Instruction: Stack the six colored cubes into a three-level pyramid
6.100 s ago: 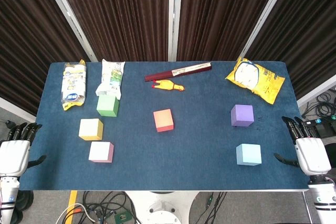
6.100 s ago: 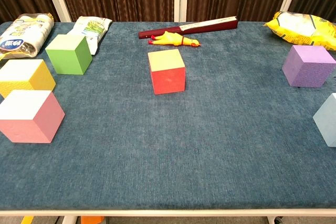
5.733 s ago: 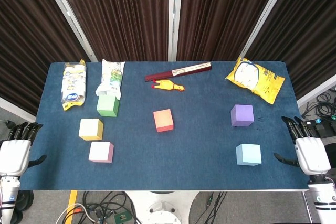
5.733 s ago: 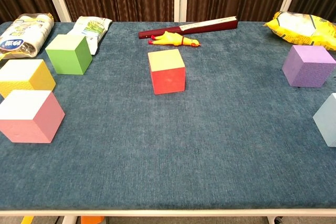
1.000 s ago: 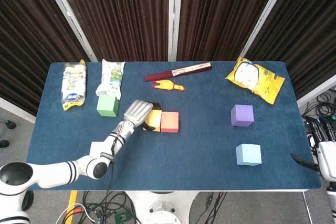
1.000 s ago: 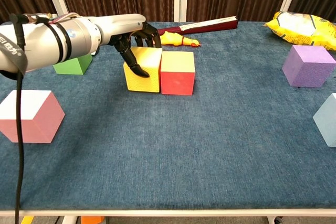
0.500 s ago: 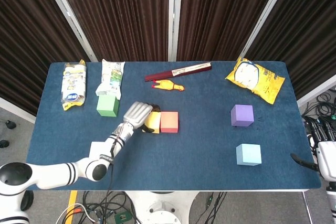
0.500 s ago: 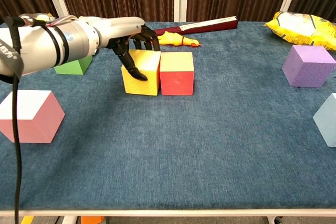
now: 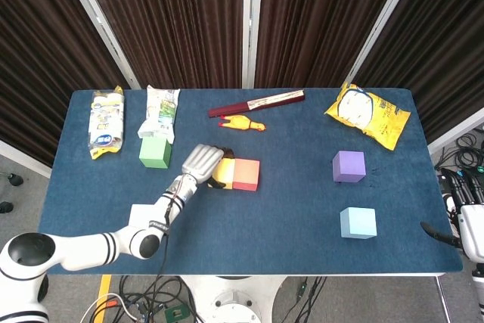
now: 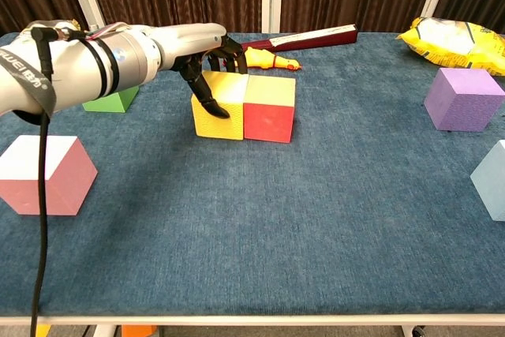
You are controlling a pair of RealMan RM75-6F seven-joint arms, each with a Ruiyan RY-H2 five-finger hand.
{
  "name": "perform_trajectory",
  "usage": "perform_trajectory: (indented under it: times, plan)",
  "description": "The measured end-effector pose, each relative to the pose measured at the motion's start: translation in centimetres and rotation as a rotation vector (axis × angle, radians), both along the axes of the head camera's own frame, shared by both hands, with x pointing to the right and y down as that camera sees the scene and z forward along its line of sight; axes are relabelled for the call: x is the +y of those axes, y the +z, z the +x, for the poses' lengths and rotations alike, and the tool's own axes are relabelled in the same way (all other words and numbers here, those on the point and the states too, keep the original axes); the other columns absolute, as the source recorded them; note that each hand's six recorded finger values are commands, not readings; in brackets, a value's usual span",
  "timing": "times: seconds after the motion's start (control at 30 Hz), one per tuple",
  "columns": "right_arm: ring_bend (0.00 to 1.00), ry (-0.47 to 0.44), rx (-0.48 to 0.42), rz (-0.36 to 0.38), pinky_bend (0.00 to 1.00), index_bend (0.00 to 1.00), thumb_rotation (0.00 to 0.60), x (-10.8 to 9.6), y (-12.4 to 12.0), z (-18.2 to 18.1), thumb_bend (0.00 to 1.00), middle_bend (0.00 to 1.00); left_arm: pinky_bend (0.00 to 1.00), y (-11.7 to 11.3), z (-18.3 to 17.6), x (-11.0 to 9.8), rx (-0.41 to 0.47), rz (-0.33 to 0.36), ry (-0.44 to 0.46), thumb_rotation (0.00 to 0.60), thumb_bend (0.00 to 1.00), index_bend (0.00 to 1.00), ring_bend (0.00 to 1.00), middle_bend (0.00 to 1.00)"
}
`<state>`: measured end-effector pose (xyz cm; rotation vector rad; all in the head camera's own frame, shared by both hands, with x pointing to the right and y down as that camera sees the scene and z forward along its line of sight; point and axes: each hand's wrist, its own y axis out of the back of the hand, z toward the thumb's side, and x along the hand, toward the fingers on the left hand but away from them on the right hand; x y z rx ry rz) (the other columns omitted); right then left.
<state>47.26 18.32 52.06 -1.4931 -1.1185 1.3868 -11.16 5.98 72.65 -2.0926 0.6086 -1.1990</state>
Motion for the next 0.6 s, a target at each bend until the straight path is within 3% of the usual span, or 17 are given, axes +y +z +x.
perform_trajectory:
  times: [0.6]
  plan:
    - [0.05, 0.002, 0.001, 0.0, 0.19, 0.0, 0.6, 0.13, -0.06, 0.05, 0.01, 0.12, 0.54, 0.07, 0.27, -0.11, -0.009, 0.0, -0.003, 0.6, 0.21, 0.42, 0.41, 0.43]
